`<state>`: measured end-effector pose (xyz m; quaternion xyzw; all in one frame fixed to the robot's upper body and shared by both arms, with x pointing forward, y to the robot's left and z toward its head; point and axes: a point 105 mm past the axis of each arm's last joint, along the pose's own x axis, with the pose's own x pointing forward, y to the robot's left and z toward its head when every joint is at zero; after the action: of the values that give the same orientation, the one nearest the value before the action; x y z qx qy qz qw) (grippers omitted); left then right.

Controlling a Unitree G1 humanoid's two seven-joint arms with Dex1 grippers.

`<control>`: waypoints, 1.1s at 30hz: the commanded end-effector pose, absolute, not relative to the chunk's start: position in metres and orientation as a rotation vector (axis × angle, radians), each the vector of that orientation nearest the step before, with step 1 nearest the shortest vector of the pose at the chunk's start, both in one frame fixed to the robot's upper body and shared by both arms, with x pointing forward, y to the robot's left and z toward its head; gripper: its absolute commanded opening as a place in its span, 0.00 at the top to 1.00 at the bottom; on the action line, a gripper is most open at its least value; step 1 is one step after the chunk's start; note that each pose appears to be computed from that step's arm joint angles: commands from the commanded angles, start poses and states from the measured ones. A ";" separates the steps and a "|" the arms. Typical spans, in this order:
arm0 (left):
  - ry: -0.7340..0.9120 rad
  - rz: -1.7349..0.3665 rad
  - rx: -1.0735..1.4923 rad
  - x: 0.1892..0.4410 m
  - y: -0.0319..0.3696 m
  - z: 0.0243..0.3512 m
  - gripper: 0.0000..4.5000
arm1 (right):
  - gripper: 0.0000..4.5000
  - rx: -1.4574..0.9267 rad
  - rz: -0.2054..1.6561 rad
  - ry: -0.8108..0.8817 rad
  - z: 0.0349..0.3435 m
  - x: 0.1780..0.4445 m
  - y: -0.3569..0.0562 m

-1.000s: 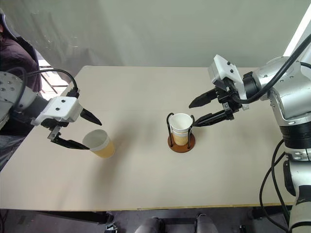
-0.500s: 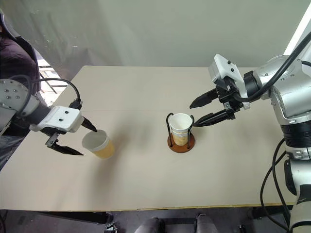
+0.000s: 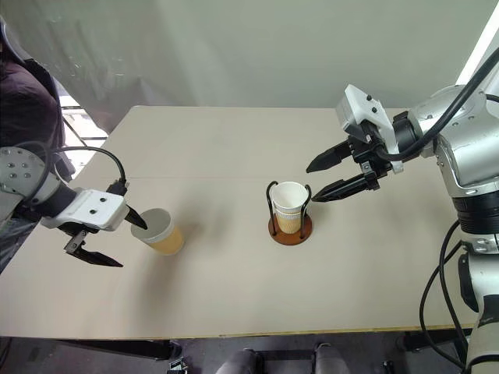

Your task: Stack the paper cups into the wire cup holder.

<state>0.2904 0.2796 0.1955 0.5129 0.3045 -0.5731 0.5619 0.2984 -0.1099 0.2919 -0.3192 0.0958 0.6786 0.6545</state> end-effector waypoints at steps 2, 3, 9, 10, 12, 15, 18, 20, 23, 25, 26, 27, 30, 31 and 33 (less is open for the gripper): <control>0.699 -1.354 1.240 0.294 0.280 0.199 0.00 | 0.36 -0.766 1.551 0.173 0.301 0.293 -0.106; 0.698 -1.355 1.243 0.295 0.280 0.198 0.00 | 0.36 -0.765 1.551 0.173 0.300 0.293 -0.106; 0.690 -1.383 1.295 0.306 0.274 0.187 0.00 | 0.36 -0.765 1.547 0.167 0.301 0.293 -0.105; 0.691 -1.381 1.298 0.307 0.274 0.187 0.00 | 0.36 -0.764 1.547 0.166 0.301 0.293 -0.105; 0.687 -1.386 1.307 0.310 0.272 0.185 0.00 | 0.36 -0.766 1.544 0.167 0.301 0.293 -0.106; 0.679 -1.390 1.308 0.312 0.271 0.184 0.09 | 0.35 -0.771 1.537 0.168 0.300 0.293 -0.107; 0.668 -1.376 1.296 0.316 0.270 0.186 0.30 | 0.35 -0.777 1.530 0.171 0.299 0.294 -0.108; 0.658 -1.369 1.296 0.318 0.269 0.189 0.46 | 0.35 -0.779 1.526 0.173 0.299 0.295 -0.109; 0.649 -1.360 1.305 0.322 0.269 0.193 0.70 | 0.35 -0.781 1.524 0.174 0.298 0.295 -0.110; 0.641 -1.350 1.318 0.326 0.269 0.196 0.87 | 0.35 -0.782 1.527 0.172 0.297 0.295 -0.111; 0.633 -1.343 1.324 0.328 0.268 0.198 0.95 | 0.35 -0.771 1.537 0.170 0.296 0.294 -0.112; 0.625 -1.338 1.331 0.331 0.267 0.200 0.99 | 0.35 -0.764 1.541 0.168 0.295 0.293 -0.114; 0.618 -1.328 1.337 0.335 0.267 0.203 0.99 | 0.35 -0.763 1.537 0.173 0.292 0.294 -0.120; 0.614 -1.327 1.342 0.336 0.266 0.205 0.99 | 0.35 -0.760 1.530 0.177 0.292 0.295 -0.122; 0.600 -1.325 1.348 0.340 0.263 0.208 0.99 | 0.35 -0.748 1.517 0.172 0.292 0.297 -0.127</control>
<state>0.3402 0.2630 0.1978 0.5610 0.2587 -0.5589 0.5531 0.3001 -0.1229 0.2796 -0.3235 0.1019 0.6742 0.6561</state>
